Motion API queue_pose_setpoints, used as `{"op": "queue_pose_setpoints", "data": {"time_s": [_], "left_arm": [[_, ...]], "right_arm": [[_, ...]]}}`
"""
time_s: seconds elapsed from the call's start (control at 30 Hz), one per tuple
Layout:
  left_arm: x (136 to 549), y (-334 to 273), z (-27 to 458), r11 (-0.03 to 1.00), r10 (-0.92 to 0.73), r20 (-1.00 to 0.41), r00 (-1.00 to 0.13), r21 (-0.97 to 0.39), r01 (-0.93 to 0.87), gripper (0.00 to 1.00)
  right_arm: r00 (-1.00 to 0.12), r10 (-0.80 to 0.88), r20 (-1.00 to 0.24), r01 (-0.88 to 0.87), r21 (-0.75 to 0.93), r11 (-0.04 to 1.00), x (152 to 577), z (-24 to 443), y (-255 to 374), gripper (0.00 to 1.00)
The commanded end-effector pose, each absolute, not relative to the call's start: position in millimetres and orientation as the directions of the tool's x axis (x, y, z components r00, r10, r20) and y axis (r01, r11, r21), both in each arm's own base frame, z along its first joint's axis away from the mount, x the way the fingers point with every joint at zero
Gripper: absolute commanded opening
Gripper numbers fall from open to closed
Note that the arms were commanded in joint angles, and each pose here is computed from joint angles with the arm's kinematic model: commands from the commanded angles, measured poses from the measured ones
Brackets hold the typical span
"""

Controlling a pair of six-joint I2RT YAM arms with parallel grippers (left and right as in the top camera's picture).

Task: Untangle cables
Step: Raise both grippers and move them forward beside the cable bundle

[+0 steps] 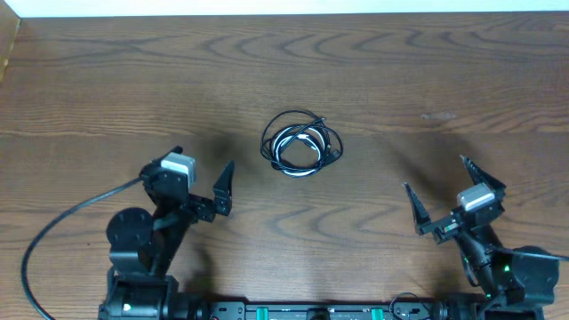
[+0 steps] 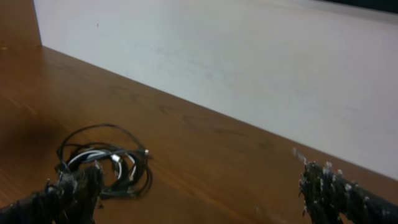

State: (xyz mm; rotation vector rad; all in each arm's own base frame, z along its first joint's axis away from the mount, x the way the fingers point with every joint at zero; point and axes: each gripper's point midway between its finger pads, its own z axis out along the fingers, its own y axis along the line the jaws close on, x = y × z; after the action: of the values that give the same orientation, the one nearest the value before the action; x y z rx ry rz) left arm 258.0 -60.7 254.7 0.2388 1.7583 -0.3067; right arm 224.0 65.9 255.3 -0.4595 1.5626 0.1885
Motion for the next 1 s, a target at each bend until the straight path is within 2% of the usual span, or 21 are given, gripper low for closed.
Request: {"op": "queue_pose_setpoints", "data": {"time_s": [0.0, 0.33, 0.6, 0.8, 0.97], "left_arm": [[264, -64, 275, 0.937, -0.007, -0.977, -0.213, -0.081, 0.339, 0.98], [292, -64, 289, 0.938, 0.030, -0.947, -0.319, -0.084, 0.336, 0.98], [325, -66, 277, 0.939, 0.036, -0.868, -0.496, -0.141, 0.315, 0.98], [348, -66, 276, 0.939, 0.062, -0.766, -0.640, -0.173, 0.298, 0.98], [368, -67, 271, 0.938, 0.083, -0.710, -0.700, -0.183, 0.296, 0.98]], "right_arm": [[0.022, -0.228, -0.973, -0.447, -0.214, 0.869, 225, 271, 74, 0.99], [-0.181, -0.269, -0.946, -0.497, -0.148, 0.855, 251, 286, 74, 0.99], [-0.313, -0.385, -0.868, -0.566, -0.155, 0.810, 274, 281, 73, 0.99], [-0.430, -0.398, -0.810, -0.596, -0.076, 0.799, 313, 268, 73, 0.99], [-0.498, -0.388, -0.775, -0.622, 0.008, 0.783, 343, 249, 78, 0.99]]}}
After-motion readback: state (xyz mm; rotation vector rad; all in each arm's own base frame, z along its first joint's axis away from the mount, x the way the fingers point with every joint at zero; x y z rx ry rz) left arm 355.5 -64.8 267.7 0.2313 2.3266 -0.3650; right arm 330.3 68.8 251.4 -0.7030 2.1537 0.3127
